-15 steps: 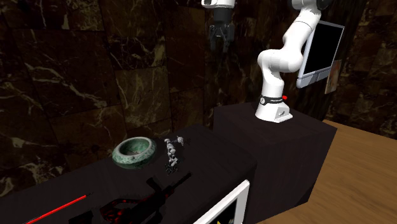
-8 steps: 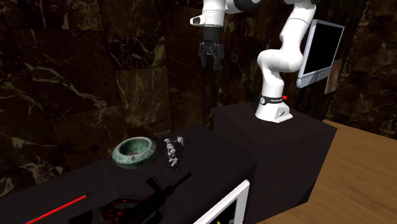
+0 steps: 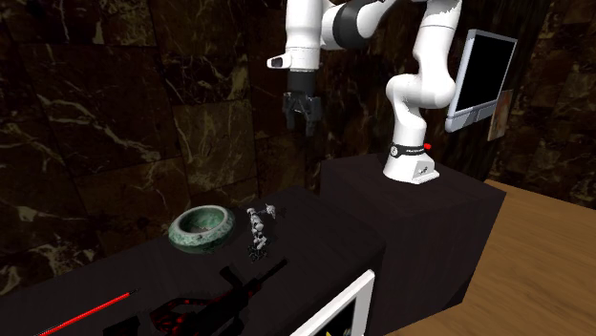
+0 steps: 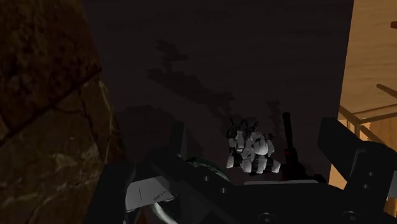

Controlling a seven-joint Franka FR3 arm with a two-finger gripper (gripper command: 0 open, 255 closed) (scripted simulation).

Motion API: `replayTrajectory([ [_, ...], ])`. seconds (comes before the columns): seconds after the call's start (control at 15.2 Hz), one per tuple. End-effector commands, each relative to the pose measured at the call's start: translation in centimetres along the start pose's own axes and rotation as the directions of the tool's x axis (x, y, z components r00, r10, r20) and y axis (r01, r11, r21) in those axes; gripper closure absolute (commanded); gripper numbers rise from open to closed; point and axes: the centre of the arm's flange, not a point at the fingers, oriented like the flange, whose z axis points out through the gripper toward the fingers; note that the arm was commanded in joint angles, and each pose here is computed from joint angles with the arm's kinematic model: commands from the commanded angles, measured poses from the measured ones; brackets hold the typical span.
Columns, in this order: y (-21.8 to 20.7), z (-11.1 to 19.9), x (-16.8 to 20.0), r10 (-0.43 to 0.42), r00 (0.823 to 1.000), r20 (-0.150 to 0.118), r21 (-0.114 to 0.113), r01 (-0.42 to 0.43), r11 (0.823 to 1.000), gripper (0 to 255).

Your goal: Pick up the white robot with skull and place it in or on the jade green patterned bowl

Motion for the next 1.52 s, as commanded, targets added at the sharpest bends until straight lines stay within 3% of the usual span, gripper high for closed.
replayTrajectory([
  [0.0,-0.4,2.2,1.7,-0.011,1.0,-0.003,0.008,0.011,1.0,0],
  [0.86,-4.1,14.9,12.2,-0.081,0.997,-0.018,0.06,0.081,0.995,0],
  [1.45,-4.5,19.3,12.6,-0.083,0.996,-0.018,0.062,0.084,0.995,0],
])
